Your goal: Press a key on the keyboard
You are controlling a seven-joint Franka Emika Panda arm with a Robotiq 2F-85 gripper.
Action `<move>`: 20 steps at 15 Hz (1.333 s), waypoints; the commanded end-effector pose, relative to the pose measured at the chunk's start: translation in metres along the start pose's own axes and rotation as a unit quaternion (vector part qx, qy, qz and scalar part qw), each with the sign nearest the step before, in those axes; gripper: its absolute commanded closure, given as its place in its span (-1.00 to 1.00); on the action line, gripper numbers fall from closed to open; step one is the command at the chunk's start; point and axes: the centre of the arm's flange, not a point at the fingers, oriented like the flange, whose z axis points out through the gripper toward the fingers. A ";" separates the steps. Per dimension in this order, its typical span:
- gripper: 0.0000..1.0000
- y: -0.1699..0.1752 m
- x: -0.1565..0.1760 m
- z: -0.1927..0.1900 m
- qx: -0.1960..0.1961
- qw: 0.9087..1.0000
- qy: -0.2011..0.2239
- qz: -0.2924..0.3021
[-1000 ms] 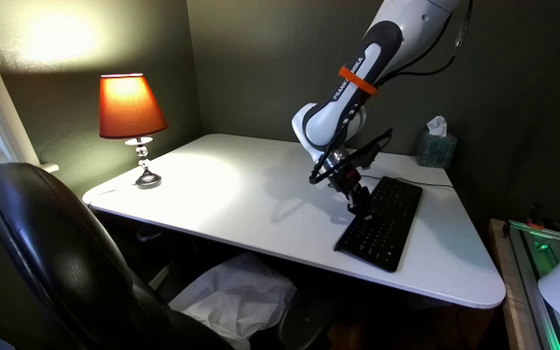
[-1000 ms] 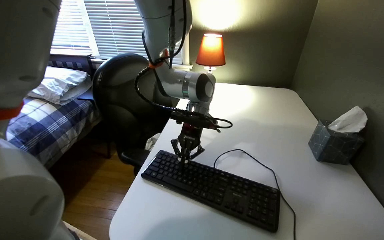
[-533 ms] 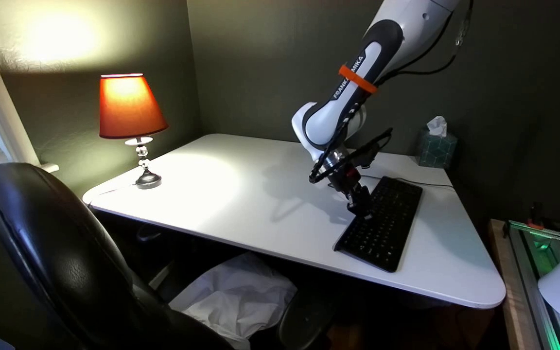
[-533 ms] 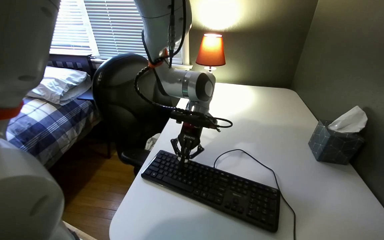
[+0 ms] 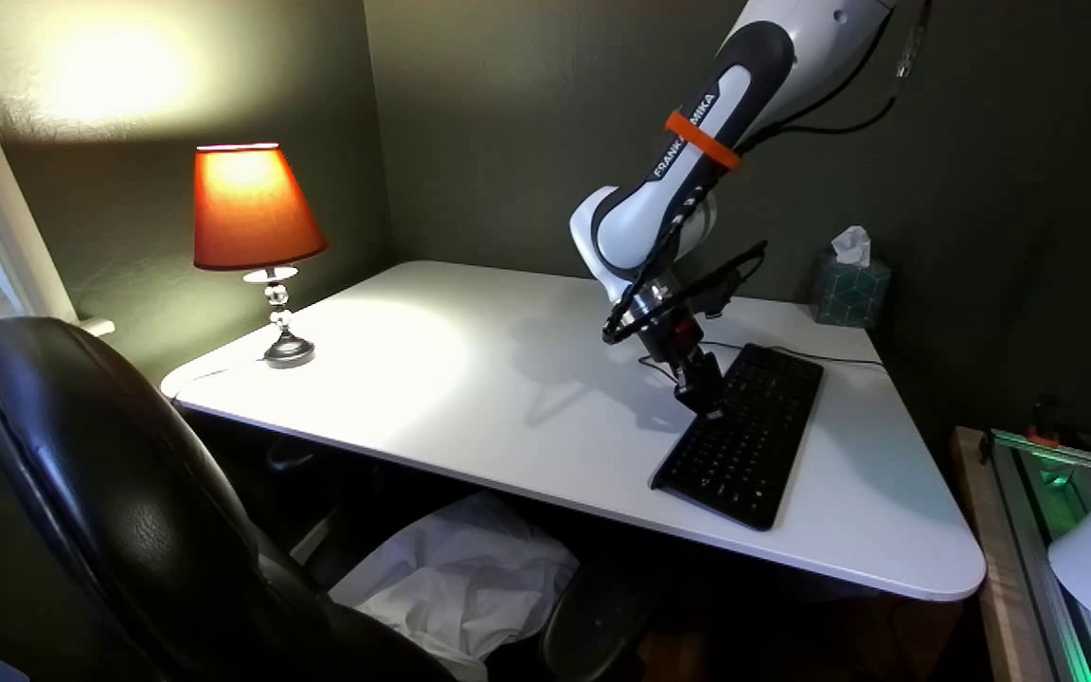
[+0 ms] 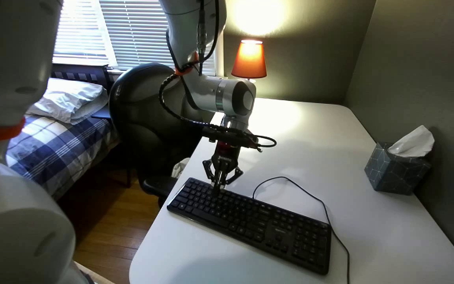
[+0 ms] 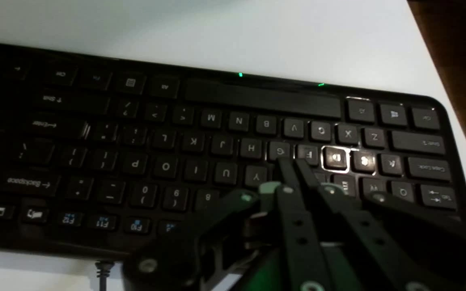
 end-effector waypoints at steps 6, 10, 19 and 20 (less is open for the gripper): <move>-0.55 0.000 -0.031 -0.010 0.004 1.000 0.028 -0.014; -1.00 0.000 -0.046 -0.018 0.004 0.999 0.052 -0.016; -1.00 -0.002 -0.082 -0.033 -0.007 0.992 0.124 -0.017; -1.00 -0.002 -0.087 -0.033 -0.010 0.991 0.129 -0.017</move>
